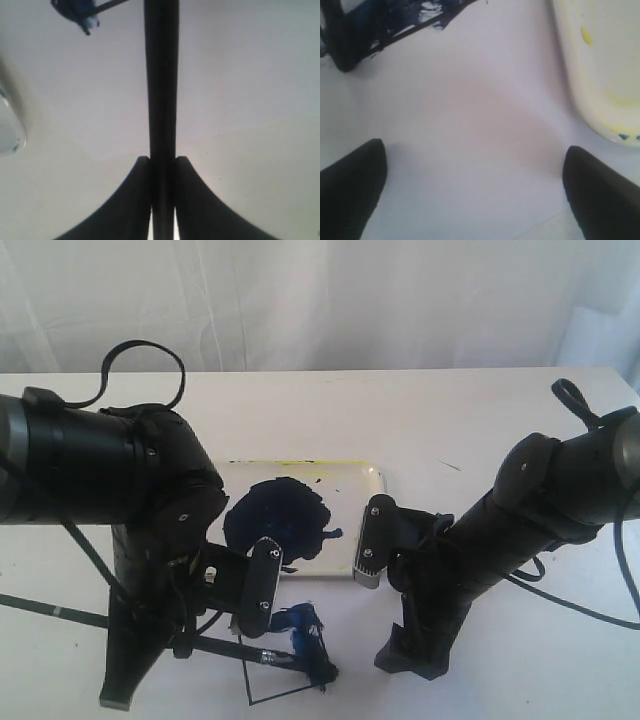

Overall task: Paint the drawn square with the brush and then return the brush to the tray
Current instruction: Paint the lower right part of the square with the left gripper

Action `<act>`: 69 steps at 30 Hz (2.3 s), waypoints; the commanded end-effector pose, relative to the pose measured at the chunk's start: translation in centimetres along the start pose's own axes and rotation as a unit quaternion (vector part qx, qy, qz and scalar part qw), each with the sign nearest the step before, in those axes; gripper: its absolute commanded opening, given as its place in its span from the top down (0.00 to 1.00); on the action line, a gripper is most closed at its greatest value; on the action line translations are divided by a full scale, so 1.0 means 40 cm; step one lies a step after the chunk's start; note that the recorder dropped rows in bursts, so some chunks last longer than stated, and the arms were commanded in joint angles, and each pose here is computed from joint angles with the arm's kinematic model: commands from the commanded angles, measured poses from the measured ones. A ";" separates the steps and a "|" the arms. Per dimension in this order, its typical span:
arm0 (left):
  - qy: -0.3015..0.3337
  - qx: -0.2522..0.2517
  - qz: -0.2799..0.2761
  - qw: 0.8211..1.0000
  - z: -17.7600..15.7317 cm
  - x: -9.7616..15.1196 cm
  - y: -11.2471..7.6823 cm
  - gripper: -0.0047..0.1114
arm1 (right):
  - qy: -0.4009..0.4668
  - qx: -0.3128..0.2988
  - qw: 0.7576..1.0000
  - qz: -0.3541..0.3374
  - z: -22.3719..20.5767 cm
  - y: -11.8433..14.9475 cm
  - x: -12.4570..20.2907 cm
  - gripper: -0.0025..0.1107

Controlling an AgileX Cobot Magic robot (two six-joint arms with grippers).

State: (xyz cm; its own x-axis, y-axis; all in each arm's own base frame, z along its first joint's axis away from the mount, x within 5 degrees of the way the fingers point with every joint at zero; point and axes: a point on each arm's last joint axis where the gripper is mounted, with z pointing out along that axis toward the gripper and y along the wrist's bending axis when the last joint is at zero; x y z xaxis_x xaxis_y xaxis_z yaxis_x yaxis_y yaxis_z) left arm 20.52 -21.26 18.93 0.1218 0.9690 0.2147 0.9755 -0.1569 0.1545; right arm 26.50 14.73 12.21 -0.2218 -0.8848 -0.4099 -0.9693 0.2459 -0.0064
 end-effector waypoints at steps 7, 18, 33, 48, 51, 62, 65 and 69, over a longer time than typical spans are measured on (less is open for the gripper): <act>0.032 -0.043 -0.051 0.997 -0.008 0.015 0.015 0.96 | 0.020 -0.004 1.000 -0.010 0.016 0.007 0.020 0.19; 0.023 -0.029 -0.031 0.999 -0.007 0.012 0.010 0.96 | 0.020 -0.003 1.000 -0.010 0.016 0.007 0.020 0.19; 0.067 0.014 -0.004 0.998 -0.009 0.031 -0.009 0.96 | 0.020 -0.004 1.000 -0.010 0.016 0.007 0.020 0.19; 0.011 0.013 0.005 1.000 -0.008 0.006 -0.009 0.96 | 0.020 -0.003 1.000 -0.010 0.016 0.007 0.020 0.19; 0.028 0.028 0.007 0.999 -0.009 0.014 -0.016 0.96 | 0.020 -0.003 1.000 -0.010 0.016 0.007 0.020 0.19; 0.068 0.046 0.015 0.997 -0.011 0.032 -0.024 0.96 | 0.020 -0.003 1.000 -0.010 0.016 0.007 0.020 0.19; 0.042 0.025 -0.002 0.999 -0.009 0.020 -0.014 0.96 | 0.020 -0.003 1.000 -0.010 0.016 0.007 0.020 0.19; 0.016 0.007 -0.034 0.999 -0.008 0.009 -0.007 0.96 | 0.020 -0.003 1.000 -0.010 0.016 0.007 0.020 0.19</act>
State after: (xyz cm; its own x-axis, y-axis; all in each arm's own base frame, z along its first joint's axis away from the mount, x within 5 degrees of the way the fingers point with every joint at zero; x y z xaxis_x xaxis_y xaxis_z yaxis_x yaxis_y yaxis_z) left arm 20.31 -20.76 19.01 0.0827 0.9617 0.2615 0.9835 -0.1211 0.1343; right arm 26.50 14.73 12.21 -0.2236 -0.8843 -0.4099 -0.9689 0.2476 -0.0057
